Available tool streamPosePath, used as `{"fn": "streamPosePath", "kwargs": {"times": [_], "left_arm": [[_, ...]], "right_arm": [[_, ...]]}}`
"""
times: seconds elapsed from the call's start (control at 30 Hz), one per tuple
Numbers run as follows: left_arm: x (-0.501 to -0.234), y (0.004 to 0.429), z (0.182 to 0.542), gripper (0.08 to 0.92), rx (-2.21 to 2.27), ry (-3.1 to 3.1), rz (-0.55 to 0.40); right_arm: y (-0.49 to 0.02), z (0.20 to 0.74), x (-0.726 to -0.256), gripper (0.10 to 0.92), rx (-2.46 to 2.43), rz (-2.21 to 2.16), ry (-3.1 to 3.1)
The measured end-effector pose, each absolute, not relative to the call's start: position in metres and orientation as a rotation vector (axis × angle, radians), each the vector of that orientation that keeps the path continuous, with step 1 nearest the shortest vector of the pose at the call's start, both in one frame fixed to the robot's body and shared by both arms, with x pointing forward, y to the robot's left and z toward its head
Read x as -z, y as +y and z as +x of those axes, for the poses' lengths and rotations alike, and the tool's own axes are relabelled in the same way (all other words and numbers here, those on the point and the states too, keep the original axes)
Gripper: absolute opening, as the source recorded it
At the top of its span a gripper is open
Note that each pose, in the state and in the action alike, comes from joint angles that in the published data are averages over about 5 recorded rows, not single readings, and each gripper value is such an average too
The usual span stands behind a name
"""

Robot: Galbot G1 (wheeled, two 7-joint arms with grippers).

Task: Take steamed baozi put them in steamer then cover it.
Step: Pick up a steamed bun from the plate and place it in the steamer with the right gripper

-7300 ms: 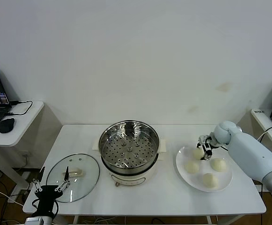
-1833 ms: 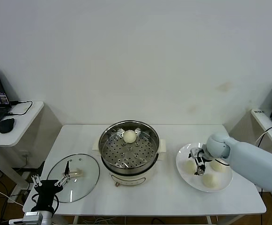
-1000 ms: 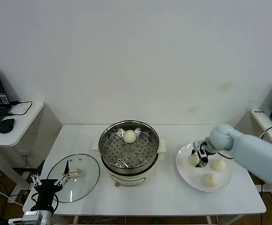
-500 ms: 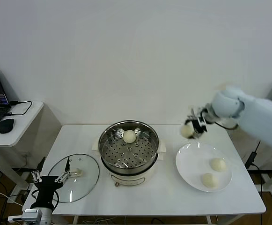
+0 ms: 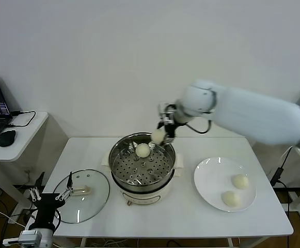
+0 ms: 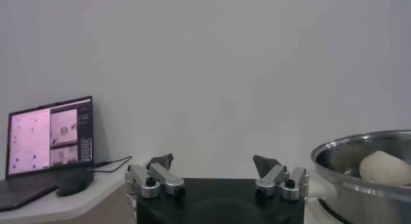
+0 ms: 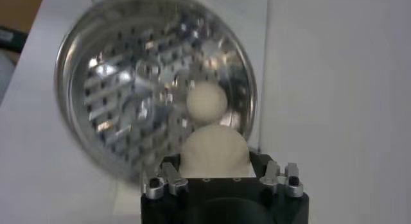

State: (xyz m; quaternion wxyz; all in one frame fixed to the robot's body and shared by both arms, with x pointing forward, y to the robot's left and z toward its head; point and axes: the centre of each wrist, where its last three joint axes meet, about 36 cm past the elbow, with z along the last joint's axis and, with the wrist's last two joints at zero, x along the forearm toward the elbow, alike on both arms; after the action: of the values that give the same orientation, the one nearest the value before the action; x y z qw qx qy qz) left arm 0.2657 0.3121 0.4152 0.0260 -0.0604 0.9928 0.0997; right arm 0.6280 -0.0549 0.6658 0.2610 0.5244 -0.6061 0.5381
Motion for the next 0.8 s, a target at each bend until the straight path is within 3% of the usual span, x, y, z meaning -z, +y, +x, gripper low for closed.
{"fn": "streamPosePath", "kwargs": {"times": [0.37,0.7,0.8], "left_arm": [[-0.418,0.312,0.262,0.823,-0.298,3.058,-0.209],[-0.415,0.312,0.264,0.823,-0.292,3.059,-0.213],[-0.415,0.312,0.264,0.823,-0.29,3.06,-0.213]], "right_arm": [[0.022,0.629,-0.611,0.679,-1.407,1.422,-1.597],[0.049,0.627,-0.579,0.68,-1.39,1.407,-1.574],[0.05,0.628,-0.574,0.716,-1.391,1.396,-1.571]]}}
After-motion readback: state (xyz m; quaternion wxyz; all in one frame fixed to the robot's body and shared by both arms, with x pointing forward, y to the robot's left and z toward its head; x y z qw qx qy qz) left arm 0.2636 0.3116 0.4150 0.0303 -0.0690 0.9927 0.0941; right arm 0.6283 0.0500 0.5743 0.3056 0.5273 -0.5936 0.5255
